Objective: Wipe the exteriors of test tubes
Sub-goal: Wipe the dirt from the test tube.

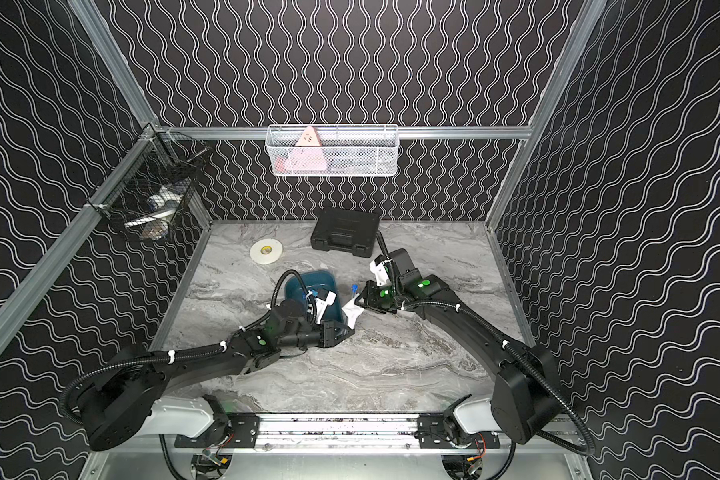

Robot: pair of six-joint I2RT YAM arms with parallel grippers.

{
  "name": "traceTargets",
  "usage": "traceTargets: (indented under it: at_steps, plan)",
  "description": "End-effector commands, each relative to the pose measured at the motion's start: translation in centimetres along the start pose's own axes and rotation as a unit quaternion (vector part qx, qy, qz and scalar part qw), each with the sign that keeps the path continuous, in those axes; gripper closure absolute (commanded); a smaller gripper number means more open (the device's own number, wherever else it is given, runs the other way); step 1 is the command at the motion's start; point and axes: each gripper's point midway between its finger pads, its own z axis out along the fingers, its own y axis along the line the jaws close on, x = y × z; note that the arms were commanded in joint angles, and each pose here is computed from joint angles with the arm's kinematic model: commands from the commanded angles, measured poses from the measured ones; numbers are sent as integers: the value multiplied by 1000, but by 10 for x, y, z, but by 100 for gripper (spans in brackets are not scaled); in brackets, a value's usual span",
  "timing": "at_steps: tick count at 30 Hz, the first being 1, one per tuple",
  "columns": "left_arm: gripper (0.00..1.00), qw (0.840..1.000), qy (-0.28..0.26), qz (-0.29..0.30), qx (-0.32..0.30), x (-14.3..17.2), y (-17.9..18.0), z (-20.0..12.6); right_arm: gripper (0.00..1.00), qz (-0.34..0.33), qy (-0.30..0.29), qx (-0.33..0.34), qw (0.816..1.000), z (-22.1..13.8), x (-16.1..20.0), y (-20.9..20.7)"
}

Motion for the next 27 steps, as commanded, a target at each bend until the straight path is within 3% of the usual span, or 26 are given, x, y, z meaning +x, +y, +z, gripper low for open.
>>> traceTargets:
  at_steps: [1, 21, 27]
  plan:
    - [91, 1000, -8, 6, 21, -5, -9, 1, 76, -9, -10, -35, 999, -2, -3, 16]
    - [91, 1000, -12, 4, 23, -7, -12, -1, 71, -6, 5, -57, 998, 20, 24, 22]
    - [91, 1000, -11, 3, 25, -6, -11, 0, 79, -16, -24, -20, 999, 23, 6, 12]
